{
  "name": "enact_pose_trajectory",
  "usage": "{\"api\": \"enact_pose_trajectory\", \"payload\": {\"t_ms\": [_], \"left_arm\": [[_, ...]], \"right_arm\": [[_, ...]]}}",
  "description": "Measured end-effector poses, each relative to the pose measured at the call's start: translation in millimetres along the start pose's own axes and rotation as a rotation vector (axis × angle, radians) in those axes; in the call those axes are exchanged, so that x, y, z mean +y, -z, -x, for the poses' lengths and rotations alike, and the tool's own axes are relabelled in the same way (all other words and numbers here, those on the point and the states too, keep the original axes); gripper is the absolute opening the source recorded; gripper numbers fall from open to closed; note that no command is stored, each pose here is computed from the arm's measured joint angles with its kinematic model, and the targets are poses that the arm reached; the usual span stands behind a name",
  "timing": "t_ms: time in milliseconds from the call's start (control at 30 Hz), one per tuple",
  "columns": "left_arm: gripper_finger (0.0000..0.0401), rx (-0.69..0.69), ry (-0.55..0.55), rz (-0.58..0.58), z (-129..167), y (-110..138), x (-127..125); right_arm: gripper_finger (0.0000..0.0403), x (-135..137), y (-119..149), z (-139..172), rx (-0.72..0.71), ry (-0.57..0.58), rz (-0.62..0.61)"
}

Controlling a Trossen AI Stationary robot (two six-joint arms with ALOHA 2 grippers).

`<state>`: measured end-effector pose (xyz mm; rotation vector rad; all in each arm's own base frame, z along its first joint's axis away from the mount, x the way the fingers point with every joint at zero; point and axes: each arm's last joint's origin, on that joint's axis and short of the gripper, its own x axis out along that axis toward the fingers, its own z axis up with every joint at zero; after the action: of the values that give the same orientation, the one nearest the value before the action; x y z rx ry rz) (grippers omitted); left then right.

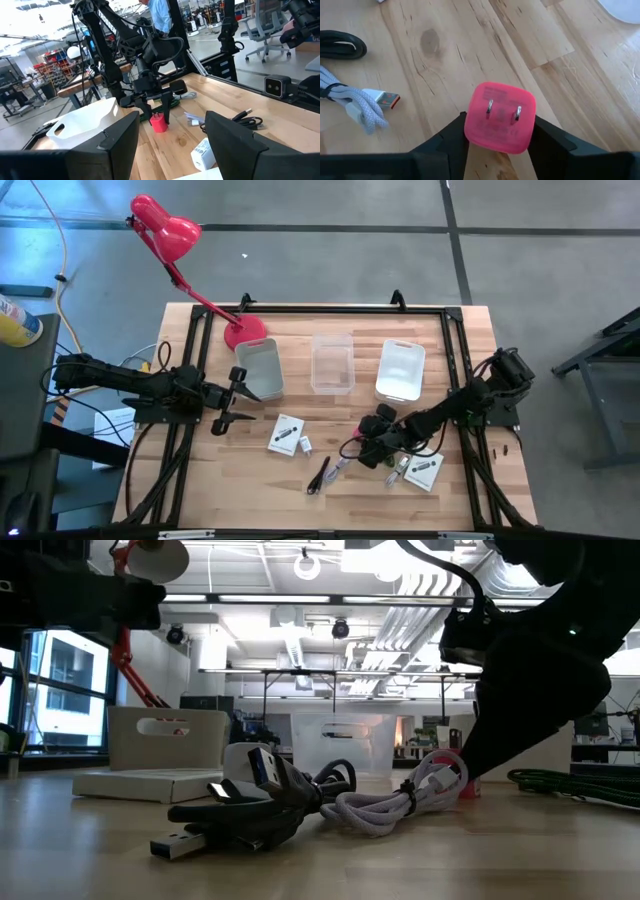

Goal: Pick and place items into bin
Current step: Put the pink charger adapter into the white bin

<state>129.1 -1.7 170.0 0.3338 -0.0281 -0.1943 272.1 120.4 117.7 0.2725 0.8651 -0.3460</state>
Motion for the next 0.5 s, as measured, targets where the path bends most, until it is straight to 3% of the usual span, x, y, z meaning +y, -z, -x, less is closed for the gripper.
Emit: {"api": "enact_pose_trajectory", "payload": {"t_ms": [267, 500], "left_arm": [[0.0216, 0.0, 0.0, 0.0, 0.0, 0.0, 0.0], [0.0216, 0.0, 0.0, 0.0, 0.0, 0.0, 0.0]], "right_arm": [[0.0189, 0.2, 0.1, 0.0, 0.004, -0.005, -0.001], [0.0169, 0.2, 0.0, 0.0, 0.003, -0.004, -0.001]]}}
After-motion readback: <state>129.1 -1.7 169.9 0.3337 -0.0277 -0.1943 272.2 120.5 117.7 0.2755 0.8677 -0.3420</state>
